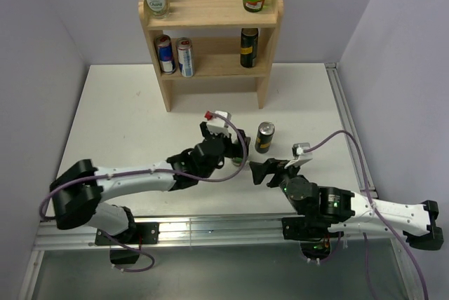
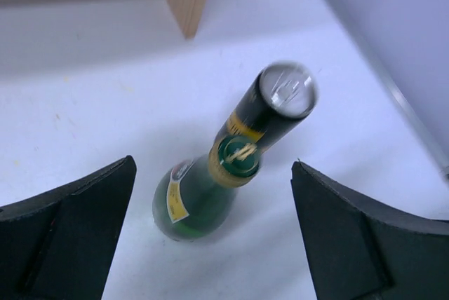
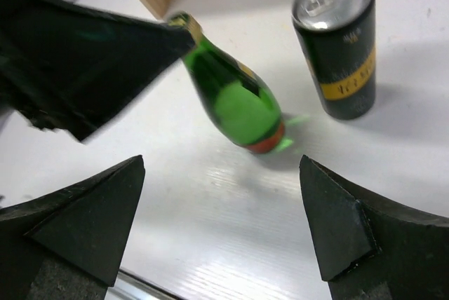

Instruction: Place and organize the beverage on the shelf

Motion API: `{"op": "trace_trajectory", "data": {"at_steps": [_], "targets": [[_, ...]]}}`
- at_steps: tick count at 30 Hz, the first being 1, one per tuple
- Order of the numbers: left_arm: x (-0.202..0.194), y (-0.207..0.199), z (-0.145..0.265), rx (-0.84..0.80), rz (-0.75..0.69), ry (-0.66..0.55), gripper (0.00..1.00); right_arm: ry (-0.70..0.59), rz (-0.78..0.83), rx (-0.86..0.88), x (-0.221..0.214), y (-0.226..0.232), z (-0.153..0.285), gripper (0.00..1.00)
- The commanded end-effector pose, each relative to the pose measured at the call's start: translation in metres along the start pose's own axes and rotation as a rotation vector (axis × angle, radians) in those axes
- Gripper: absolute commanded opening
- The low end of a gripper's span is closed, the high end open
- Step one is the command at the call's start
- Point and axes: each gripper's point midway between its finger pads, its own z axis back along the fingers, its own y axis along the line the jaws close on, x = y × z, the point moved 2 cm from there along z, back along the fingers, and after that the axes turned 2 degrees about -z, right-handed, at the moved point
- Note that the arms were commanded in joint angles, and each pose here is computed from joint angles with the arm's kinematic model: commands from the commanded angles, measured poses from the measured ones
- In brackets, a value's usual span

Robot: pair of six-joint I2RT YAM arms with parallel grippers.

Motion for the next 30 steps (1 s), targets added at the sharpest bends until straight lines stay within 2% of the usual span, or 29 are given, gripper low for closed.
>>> {"op": "trace_trajectory", "data": {"at_steps": [1, 4, 8, 13, 19, 24, 30], "targets": [[0.058, -0.007, 0.022, -0.001, 0.038, -0.089, 0.99, -0.032, -0.029, 0.044, 0.028, 0.019, 0.006, 0.98], [0.093, -0.005, 0.045, -0.008, 0.065, -0.135, 0.99, 0.0, 0.009, 0.063, 0.023, 0.036, 0.0, 0.99], [0.135, 0.023, 0.088, 0.057, 0.092, -0.219, 0.99, 0.053, 0.07, 0.045, -0.002, 0.059, -0.021, 0.99], [0.143, 0.063, 0.129, 0.117, 0.11, -0.28, 0.99, 0.086, 0.077, -0.084, -0.018, 0.064, -0.046, 1.0], [0.119, 0.094, 0.154, 0.13, 0.153, -0.27, 0.99, 0.117, 0.1, -0.155, -0.041, 0.058, -0.078, 1.0], [0.099, 0.105, 0.158, 0.132, 0.145, -0.243, 0.99, 0.094, 0.092, -0.282, -0.043, 0.035, -0.097, 1.0], [0.085, 0.116, 0.16, 0.156, 0.142, -0.232, 0.99, 0.087, 0.102, -0.33, -0.061, 0.022, -0.116, 1.0]]}}
